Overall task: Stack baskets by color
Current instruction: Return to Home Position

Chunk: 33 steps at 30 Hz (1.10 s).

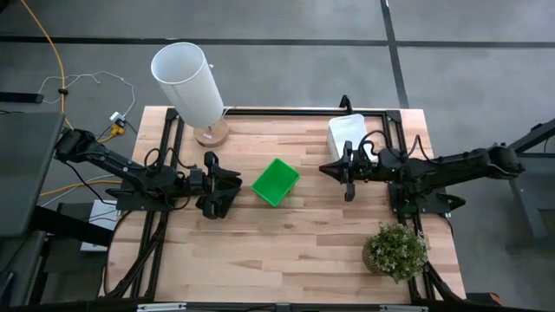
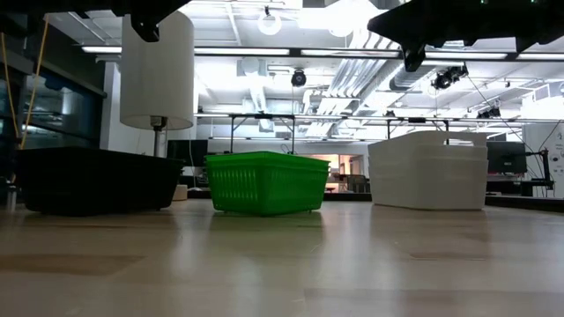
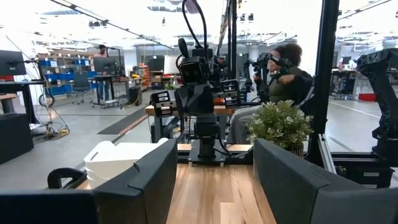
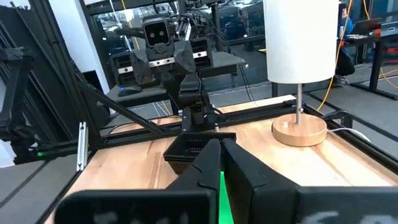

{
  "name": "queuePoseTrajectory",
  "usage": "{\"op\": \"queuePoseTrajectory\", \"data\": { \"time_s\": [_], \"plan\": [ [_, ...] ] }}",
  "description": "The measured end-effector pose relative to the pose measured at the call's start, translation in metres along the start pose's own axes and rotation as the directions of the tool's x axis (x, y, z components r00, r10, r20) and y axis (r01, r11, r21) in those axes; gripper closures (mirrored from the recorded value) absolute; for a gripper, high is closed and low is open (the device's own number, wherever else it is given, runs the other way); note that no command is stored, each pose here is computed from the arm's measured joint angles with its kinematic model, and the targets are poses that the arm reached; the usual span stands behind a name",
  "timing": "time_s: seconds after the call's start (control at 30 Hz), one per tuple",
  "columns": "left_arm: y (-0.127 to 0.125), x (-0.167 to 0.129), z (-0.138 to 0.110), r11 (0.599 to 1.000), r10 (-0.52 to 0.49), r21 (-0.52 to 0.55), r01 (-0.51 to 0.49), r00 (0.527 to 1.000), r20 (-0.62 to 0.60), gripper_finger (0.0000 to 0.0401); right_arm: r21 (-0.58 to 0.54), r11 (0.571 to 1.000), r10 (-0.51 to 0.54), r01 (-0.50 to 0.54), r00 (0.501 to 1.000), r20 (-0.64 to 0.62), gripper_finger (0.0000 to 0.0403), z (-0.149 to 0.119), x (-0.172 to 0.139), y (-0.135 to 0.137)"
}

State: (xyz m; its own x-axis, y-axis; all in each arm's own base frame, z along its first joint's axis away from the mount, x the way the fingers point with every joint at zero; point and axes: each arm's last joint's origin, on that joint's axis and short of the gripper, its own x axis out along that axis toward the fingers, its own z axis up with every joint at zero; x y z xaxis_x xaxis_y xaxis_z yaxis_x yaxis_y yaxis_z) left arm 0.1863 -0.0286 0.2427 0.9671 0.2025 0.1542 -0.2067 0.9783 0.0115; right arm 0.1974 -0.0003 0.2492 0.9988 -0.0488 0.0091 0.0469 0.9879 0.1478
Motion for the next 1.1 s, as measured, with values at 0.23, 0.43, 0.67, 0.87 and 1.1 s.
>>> {"op": "queuePoseTrajectory", "data": {
  "time_s": [0.23, 0.43, 0.67, 0.87, 1.1],
  "plan": [
    [0.001, 0.0, 0.0, 1.0, 0.016, 0.003, -0.016, 1.0, -0.005, 0.0207, -0.014, 1.0, -0.001, 0.001, 1.0, -0.003, 0.0401, 0.0, 0.0, 0.0],
    [0.011, -0.003, 0.003, 1.0, 0.0, 0.012, 0.0, 1.0, -0.015, 0.0316, 0.002, 1.0, -0.004, 0.004, 1.0, -0.023, 0.0402, -0.002, 0.0, 0.0],
    [0.031, -0.017, 0.012, 0.999, 0.001, -0.041, -0.003, 0.999, -0.04, 0.0397, 0.0, 1.0, -0.002, 0.002, 1.0, -0.031, 0.0402, -0.003, 0.0, 0.0],
    [0.041, -0.031, 0.008, 0.998, 0.029, -0.055, -0.034, 0.996, -0.088, 0.04, 0.004, 1.0, -0.002, 0.003, 1.0, -0.031, 0.0403, -0.003, 0.0, 0.0],
    [0.044, -0.052, -0.029, 0.995, 0.032, -0.092, -0.037, 0.998, -0.052, 0.0401, 0.006, 1.0, -0.004, 0.004, 0.999, -0.043, 0.0403, -0.004, 0.0, -0.001]
  ]
}}
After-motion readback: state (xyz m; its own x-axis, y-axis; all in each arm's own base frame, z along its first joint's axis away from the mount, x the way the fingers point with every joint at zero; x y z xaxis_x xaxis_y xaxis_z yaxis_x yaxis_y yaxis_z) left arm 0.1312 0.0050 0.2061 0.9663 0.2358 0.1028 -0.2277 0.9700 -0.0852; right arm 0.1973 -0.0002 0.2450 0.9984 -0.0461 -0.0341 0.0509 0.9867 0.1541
